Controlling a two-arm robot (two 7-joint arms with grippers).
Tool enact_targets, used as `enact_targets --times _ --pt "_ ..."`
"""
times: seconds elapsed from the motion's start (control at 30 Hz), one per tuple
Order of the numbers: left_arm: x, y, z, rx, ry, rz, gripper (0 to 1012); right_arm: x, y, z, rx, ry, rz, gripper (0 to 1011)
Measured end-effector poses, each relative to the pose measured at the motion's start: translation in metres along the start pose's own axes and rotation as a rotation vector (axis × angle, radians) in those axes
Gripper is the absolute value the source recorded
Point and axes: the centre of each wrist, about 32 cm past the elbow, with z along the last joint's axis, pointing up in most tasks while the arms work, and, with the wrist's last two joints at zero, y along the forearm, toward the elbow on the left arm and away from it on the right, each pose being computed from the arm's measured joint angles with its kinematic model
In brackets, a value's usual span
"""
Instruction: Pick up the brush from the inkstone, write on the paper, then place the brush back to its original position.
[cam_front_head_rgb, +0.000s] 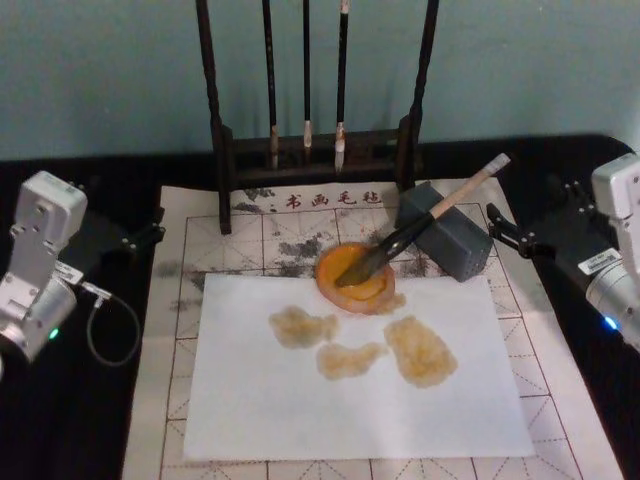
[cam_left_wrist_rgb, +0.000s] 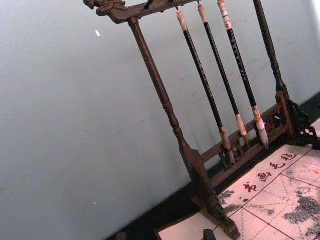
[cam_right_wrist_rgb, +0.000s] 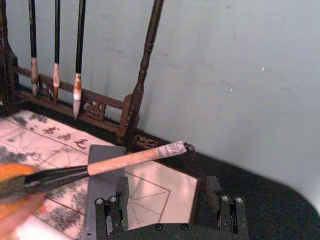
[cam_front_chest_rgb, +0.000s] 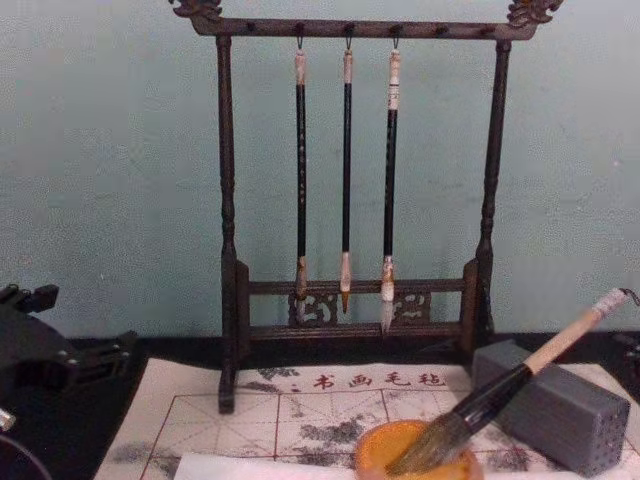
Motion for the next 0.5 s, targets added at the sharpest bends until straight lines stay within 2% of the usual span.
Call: enact_targets --times 0.1,0.13,0.17,0.23,0.27,0.33,0.37,0.5 --pt "0.0 0.0 0.0 0.0 0.0 0.0 1001 0.001 -0.001 0.003 -0.009 0.09 0.028 1000" --pt "0.0 0.0 0.0 0.0 0.0 0.0 1001 0.001 -0.001 0.003 -0.009 0.09 0.028 1000" --pt "0.0 0.0 0.0 0.0 0.0 0.0 1001 0.002 -0.001 0.004 -0.014 0.134 0.04 1000" --pt "0.0 0.0 0.0 0.0 0.0 0.0 1001 0.003 -0.001 0.006 -0.022 0.182 0.051 1000" --pt "0.0 0.0 0.0 0.0 0.0 0.0 1001 0.003 0.0 0.008 -0.029 0.235 0.063 1000" --pt "0.0 0.0 0.0 0.0 0.0 0.0 1001 0.004 0.0 0.009 -0.038 0.29 0.071 1000" --pt "0.0 0.0 0.0 0.0 0.0 0.0 1001 0.005 0.001 0.011 -0.044 0.341 0.078 1000" --pt "0.0 0.0 0.0 0.0 0.0 0.0 1001 0.006 0.003 0.015 -0.061 0.477 0.098 1000"
